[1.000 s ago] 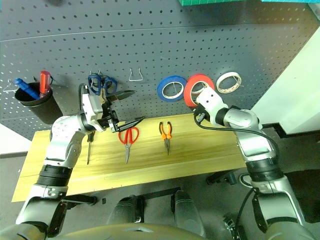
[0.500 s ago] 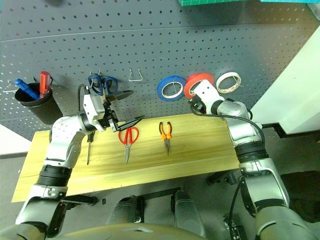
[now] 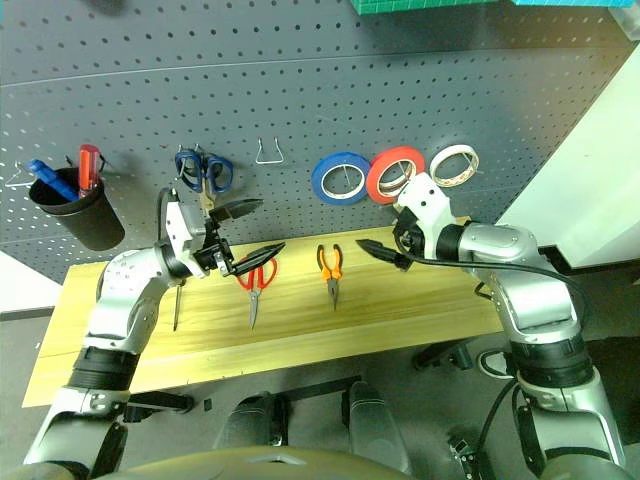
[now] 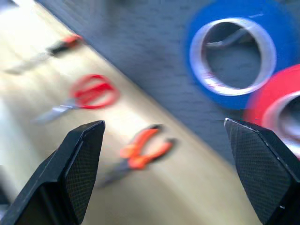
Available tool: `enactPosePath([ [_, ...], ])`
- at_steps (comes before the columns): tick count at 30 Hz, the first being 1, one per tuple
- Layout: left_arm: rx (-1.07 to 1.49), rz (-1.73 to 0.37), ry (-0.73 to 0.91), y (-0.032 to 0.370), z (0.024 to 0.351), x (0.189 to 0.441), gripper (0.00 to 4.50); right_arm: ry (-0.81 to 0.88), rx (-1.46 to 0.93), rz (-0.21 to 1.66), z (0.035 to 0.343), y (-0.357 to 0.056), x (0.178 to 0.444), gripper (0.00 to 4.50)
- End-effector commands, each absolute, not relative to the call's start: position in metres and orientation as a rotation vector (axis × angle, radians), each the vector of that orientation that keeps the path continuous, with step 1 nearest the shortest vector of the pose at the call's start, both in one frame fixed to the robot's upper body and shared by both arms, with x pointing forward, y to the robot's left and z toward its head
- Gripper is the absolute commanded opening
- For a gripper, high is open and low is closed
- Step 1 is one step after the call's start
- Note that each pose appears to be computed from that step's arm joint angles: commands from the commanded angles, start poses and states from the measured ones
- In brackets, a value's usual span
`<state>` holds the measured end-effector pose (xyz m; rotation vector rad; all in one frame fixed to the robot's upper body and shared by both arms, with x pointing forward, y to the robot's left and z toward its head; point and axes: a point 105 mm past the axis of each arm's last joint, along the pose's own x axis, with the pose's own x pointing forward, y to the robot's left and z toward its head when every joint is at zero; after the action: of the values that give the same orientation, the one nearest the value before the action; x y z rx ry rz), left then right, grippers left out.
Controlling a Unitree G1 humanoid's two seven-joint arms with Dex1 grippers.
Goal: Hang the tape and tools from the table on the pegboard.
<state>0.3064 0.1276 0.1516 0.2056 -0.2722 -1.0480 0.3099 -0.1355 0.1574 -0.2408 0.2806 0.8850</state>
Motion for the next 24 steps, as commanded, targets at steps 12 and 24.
enactPosePath([
  [12, 0.374, -0.962, 0.117, 0.172, 0.089, 0.29, 4.5, 0.677, -0.072, 0.655, 0.101, -0.11, 0.331, 4.4],
  [24, 0.393, -0.968, 0.174, 0.179, 0.085, 0.298, 4.5, 0.774, 0.003, 0.435, 0.084, -0.093, 0.375, 4.4],
])
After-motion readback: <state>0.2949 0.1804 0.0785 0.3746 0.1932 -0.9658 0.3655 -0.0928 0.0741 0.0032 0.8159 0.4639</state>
